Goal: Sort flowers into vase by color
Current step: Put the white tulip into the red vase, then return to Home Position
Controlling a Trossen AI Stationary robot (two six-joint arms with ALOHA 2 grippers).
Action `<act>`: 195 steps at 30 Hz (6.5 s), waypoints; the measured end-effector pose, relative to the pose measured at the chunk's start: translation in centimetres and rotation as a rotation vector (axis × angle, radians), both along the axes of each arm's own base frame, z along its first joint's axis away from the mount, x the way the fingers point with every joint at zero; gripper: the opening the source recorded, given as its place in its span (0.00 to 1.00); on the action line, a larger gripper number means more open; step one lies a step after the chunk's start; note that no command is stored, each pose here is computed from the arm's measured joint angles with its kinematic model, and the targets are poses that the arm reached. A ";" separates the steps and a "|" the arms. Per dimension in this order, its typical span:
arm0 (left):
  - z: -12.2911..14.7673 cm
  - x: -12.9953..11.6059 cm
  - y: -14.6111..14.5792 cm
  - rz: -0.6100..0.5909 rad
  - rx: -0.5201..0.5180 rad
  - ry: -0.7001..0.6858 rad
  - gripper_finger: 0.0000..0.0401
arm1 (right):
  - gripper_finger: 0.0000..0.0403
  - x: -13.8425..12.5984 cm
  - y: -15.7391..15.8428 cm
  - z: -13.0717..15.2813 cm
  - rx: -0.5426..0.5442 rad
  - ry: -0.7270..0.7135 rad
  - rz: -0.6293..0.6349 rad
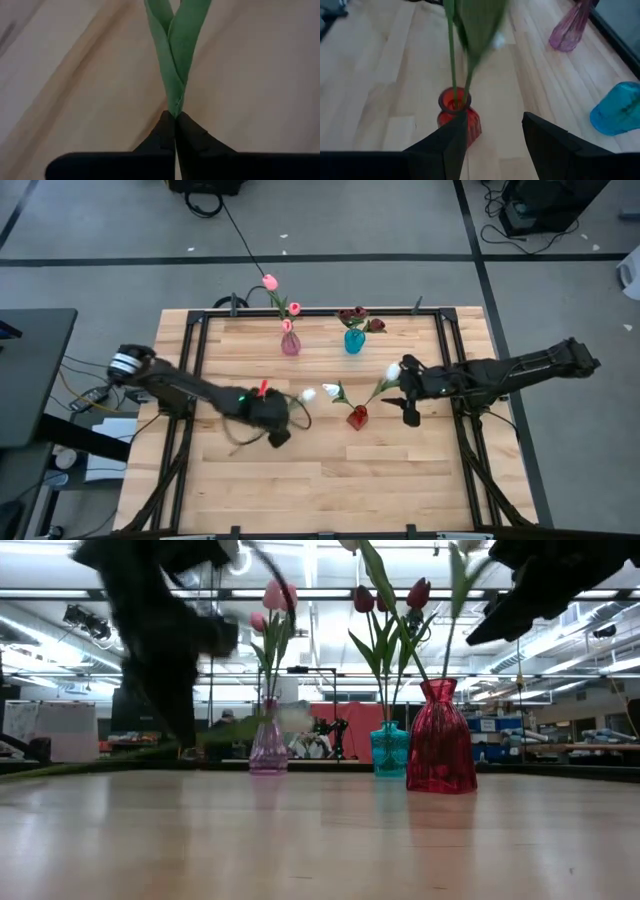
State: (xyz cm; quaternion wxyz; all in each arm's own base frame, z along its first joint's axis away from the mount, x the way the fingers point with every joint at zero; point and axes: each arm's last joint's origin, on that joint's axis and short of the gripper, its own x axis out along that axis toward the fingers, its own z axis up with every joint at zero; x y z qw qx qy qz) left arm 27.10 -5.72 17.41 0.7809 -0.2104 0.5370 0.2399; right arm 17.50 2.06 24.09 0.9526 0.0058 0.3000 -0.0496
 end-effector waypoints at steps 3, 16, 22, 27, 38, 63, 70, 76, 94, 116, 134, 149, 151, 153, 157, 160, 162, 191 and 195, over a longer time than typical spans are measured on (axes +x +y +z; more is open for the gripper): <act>1.5 -0.8 -2.2 -0.070 -0.031 -0.195 0.01 | 0.50 -0.5 0.0 0.6 0.019 -0.039 -0.002; 5.5 -0.2 -6.7 -0.263 0.025 -0.686 0.01 | 0.50 -1.4 -0.1 2.9 0.019 -0.153 0.026; 7.2 0.8 -7.3 -0.300 0.037 -0.888 0.01 | 0.50 -1.6 -0.1 4.4 -0.001 -0.146 0.067; 8.1 2.0 -7.8 -0.263 -0.004 -1.079 0.01 | 0.50 -2.2 -0.3 5.8 0.006 -0.098 0.032; 11.6 6.3 -7.1 -0.258 0.351 -1.279 0.01 | 0.53 -2.5 -0.5 6.9 -0.076 -0.106 0.022; 12.0 15.2 -4.2 -0.214 0.761 -1.143 0.01 | 0.74 -3.8 -0.6 6.0 -0.006 0.009 -0.009; 11.2 15.5 -3.9 -0.217 0.771 -1.120 0.01 | 0.74 -3.8 -0.6 5.9 0.000 0.012 -0.012; 9.2 16.3 -3.6 -0.224 0.759 -1.089 0.01 | 0.74 -3.5 -0.5 5.8 0.001 0.022 -0.008; 6.1 15.8 -3.4 -0.254 0.667 -0.787 0.37 | 0.74 -3.6 -0.6 5.4 -0.007 0.071 -0.003; 10.2 11.7 -3.6 -0.308 0.473 -0.682 0.40 | 0.74 -6.3 -1.1 7.7 0.003 -0.066 -0.012; 13.5 8.0 -4.9 -0.382 0.477 -0.702 0.40 | 0.74 -8.3 -1.3 7.8 0.013 -0.186 0.003; 8.6 -1.8 -1.1 -0.240 0.433 -0.973 0.40 | 0.74 -9.1 -1.3 4.3 0.091 -0.389 0.018; 7.3 -3.2 -0.2 -0.205 0.433 -1.025 0.40 | 0.74 -9.3 -1.4 4.4 0.088 -0.473 0.021; 6.0 -4.4 0.5 -0.167 0.432 -1.075 0.40 | 0.74 -9.4 -1.4 4.4 0.082 -0.569 0.027; 3.2 -7.0 1.3 -0.112 0.380 -1.159 0.40 | 0.74 -9.4 -1.4 4.1 0.048 -0.705 0.042; 1.1 -9.0 1.8 -0.072 0.331 -1.215 0.40 | 0.74 -9.6 -1.4 3.9 0.032 -0.739 0.046; 0.0 -10.4 2.2 -0.044 0.305 -1.270 0.40 | 0.74 -9.8 -1.5 3.9 0.017 -0.752 0.046; 2.5 -13.6 3.0 -0.146 0.233 -1.116 0.40 | 0.67 -9.4 -1.6 1.1 -0.141 -1.046 -0.013; 3.4 -14.6 3.0 -0.215 0.261 -1.140 0.40 | 0.66 -9.3 -1.7 0.6 -0.146 -1.047 -0.051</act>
